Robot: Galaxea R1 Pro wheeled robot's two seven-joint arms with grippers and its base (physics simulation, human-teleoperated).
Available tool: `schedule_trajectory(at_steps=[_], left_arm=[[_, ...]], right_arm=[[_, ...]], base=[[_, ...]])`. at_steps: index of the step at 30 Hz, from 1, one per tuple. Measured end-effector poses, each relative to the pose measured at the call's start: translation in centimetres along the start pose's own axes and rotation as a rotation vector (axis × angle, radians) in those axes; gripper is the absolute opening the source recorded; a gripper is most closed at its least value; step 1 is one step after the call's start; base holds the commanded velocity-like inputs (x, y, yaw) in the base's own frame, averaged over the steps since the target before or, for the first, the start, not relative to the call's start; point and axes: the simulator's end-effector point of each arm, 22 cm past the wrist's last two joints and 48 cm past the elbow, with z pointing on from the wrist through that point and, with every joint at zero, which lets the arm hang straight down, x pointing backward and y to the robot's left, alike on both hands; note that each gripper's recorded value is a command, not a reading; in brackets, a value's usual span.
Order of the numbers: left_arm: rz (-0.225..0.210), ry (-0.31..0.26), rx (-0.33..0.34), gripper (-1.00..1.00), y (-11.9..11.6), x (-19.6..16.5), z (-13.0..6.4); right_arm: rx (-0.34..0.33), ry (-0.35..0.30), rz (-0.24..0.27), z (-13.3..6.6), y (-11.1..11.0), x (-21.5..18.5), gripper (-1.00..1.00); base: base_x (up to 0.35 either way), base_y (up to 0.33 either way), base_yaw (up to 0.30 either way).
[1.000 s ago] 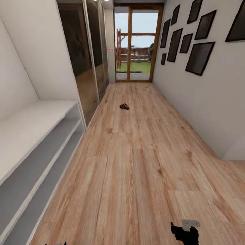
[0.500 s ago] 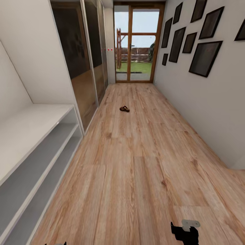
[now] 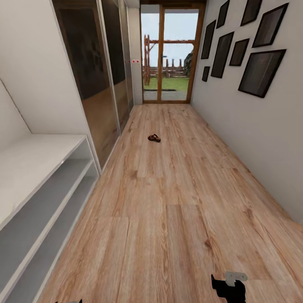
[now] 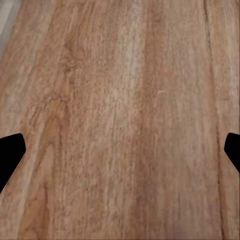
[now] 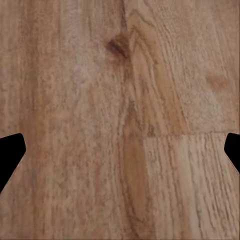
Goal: Pick up the two gym shoes and the two sandals from the corridor floor and place them onto the hallstand (shoe rack) in the corridor, making sure they are on the rack and not on the floor. Arrange them so the two gym shoes are next to each other and the two sandals are next to each other.
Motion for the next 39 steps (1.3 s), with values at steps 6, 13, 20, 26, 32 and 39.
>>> schedule_trajectory(at_steps=[6, 13, 20, 26, 32, 39], left_arm=[[0.000, 0.000, 0.000, 1.00, 0.0, 0.0, 0.0], [0.000, 0.000, 0.000, 1.00, 0.0, 0.0, 0.0], [0.000, 0.000, 0.000, 1.00, 0.0, 0.0, 0.0], [0.000, 0.000, -0.001, 1.00, 0.0, 0.0, 0.0], [0.000, 0.000, 0.000, 1.00, 0.0, 0.0, 0.0], [-0.001, 0.000, 0.000, 1.00, 0.0, 0.0, 0.0]], right_arm=[[0.000, 0.000, 0.000, 0.0, 0.0, 0.0, 1.00], [0.000, 0.000, 0.000, 0.0, 0.0, 0.0, 1.00], [0.000, 0.000, 0.000, 0.0, 0.0, 0.0, 1.00], [0.000, 0.000, 0.000, 0.0, 0.0, 0.0, 1.00], [0.000, 0.000, 0.001, 0.0, 0.2, 0.0, 1.00], [-0.012, 0.014, 0.005, -0.2, 1.0, 0.5, 1.00]], base=[[0.339, 0.000, 0.000], [0.339, -0.011, 0.000], [0.339, -0.066, 0.000], [0.339, -0.082, 0.000], [0.339, -0.084, 0.000], [0.339, -0.084, 0.000]])
